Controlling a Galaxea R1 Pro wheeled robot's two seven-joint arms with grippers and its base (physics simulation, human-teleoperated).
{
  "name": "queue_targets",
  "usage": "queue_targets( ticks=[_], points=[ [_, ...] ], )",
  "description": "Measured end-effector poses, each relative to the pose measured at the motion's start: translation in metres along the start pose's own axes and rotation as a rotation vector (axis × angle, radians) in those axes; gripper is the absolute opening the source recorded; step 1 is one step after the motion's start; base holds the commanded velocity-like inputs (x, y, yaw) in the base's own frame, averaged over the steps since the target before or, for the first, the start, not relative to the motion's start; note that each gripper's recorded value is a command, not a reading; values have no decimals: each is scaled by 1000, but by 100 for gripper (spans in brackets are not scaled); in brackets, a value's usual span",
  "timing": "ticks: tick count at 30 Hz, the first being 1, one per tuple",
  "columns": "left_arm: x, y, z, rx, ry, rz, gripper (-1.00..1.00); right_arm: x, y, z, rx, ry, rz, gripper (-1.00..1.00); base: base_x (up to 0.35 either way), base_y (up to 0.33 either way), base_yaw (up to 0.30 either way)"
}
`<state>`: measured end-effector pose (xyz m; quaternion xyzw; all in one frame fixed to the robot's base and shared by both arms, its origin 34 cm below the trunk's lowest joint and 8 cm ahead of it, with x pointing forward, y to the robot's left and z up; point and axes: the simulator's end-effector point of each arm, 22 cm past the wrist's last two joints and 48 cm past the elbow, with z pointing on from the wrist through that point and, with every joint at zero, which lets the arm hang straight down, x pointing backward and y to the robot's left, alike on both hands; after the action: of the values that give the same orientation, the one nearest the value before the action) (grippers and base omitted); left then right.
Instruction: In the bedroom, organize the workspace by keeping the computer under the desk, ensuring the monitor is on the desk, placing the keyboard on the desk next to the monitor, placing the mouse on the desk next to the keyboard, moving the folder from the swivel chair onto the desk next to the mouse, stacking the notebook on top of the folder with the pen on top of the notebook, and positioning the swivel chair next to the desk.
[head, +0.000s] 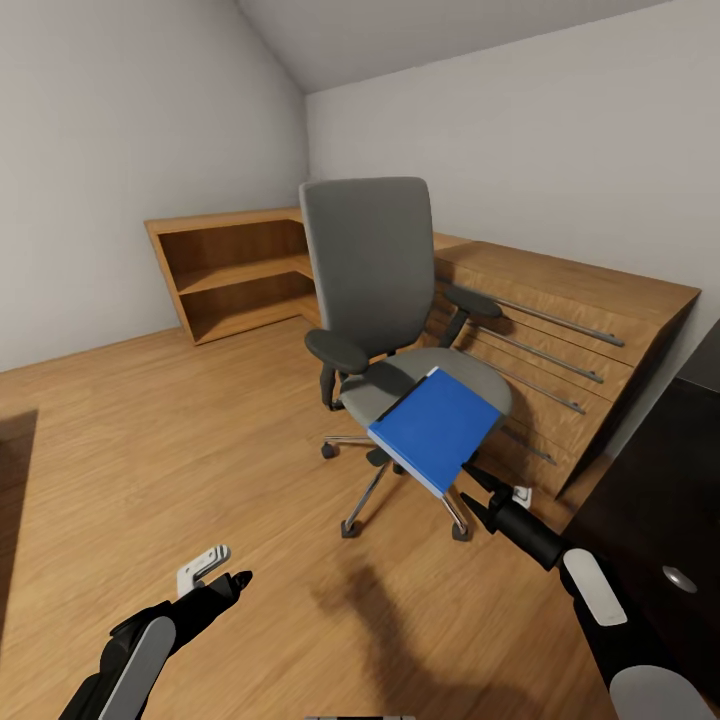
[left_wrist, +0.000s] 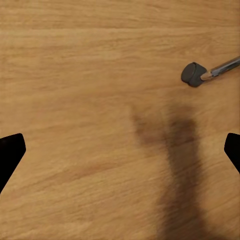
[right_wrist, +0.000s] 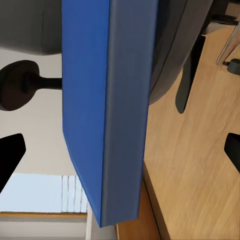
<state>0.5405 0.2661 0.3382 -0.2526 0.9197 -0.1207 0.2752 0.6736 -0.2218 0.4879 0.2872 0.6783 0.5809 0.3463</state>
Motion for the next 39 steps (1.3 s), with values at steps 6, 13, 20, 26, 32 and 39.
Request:
queue_targets(
  ticks=[6, 13, 20, 26, 32, 39],
  points=[
    [0, 0, 0, 0, 0, 0, 100, 0, -1, 0, 1, 0, 1, 100, 0, 0, 0],
    [0, 0, 0, 0, 0, 0, 100, 1, -1, 0, 2, 2, 1, 100, 0, 0, 0],
    [0, 0, 0, 1, 0, 0, 100, 1, -1, 0, 2, 2, 1, 100, 36, 7, 0],
    [0, 0, 0, 1, 0, 0, 100, 1, -1, 0, 2, 2, 1, 100, 124, 25, 0],
    [0, 0, 0, 1, 0, 0, 100, 1, -1, 0, 2, 2, 1, 100, 31, 6, 0],
    [0, 0, 0, 1, 0, 0, 100, 1, -1, 0, 2, 2, 1, 100, 7, 1, 0]
  ],
)
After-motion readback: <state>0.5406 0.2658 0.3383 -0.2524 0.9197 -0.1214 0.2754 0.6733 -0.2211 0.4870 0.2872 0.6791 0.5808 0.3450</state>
